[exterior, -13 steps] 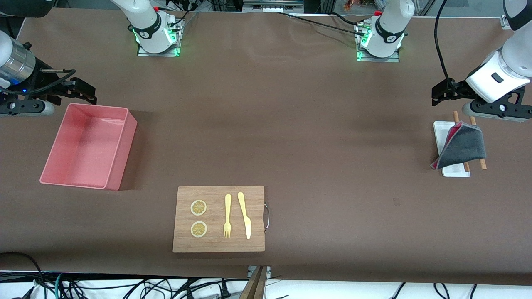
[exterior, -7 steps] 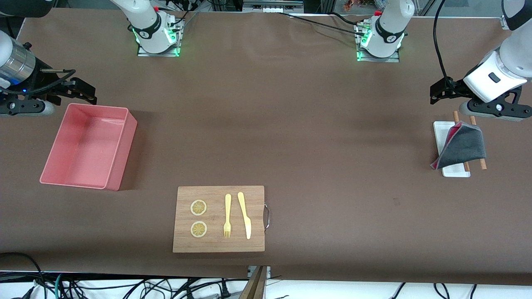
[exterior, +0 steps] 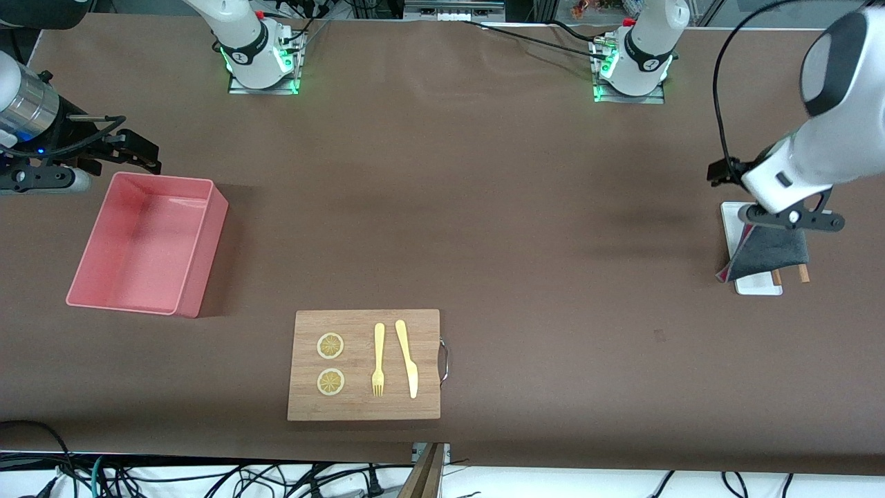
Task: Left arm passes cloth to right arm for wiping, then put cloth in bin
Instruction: 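Lower the left gripper onto the grey cloth and close on it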
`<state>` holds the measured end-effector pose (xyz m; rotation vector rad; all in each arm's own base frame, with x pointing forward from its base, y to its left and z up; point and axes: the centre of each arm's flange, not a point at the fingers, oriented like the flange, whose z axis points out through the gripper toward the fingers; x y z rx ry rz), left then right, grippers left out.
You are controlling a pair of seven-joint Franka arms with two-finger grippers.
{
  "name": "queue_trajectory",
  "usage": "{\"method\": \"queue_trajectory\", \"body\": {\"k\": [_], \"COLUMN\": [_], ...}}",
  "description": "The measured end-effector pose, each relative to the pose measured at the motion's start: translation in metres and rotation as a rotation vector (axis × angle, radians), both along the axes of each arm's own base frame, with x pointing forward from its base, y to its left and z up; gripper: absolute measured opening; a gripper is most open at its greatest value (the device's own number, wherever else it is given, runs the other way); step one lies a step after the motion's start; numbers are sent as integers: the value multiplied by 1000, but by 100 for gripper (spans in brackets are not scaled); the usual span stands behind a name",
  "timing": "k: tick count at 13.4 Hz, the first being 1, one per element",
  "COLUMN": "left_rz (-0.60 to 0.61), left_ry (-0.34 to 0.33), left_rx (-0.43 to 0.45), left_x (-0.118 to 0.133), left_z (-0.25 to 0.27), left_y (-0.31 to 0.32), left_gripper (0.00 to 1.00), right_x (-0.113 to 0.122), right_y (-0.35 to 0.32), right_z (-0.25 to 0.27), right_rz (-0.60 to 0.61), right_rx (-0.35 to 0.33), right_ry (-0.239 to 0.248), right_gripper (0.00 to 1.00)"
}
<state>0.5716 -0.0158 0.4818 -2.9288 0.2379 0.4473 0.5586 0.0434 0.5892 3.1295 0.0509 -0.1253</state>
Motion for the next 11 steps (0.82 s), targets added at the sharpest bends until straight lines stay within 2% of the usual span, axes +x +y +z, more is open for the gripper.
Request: {"method": "queue_trajectory", "body": {"k": [2, 6, 9, 11], "left_rz": [-32, -119, -220, -265], "left_ry": [37, 64, 64, 76], "left_rx": [52, 199, 274, 273], "left_x": [15, 35, 22, 2], "left_z": [-39, -105, -158, -188], "left_y": [18, 69, 92, 97], "left_gripper": [100, 100, 100, 100], "right_x": [0, 0, 0, 0], "right_y": [0, 0, 0, 0], "right_z": [0, 0, 0, 0], "right_rz": [0, 0, 0, 0], "right_rx": [0, 0, 0, 0], "right_ry": [0, 0, 0, 0], "right_gripper": [100, 100, 100, 100]}}
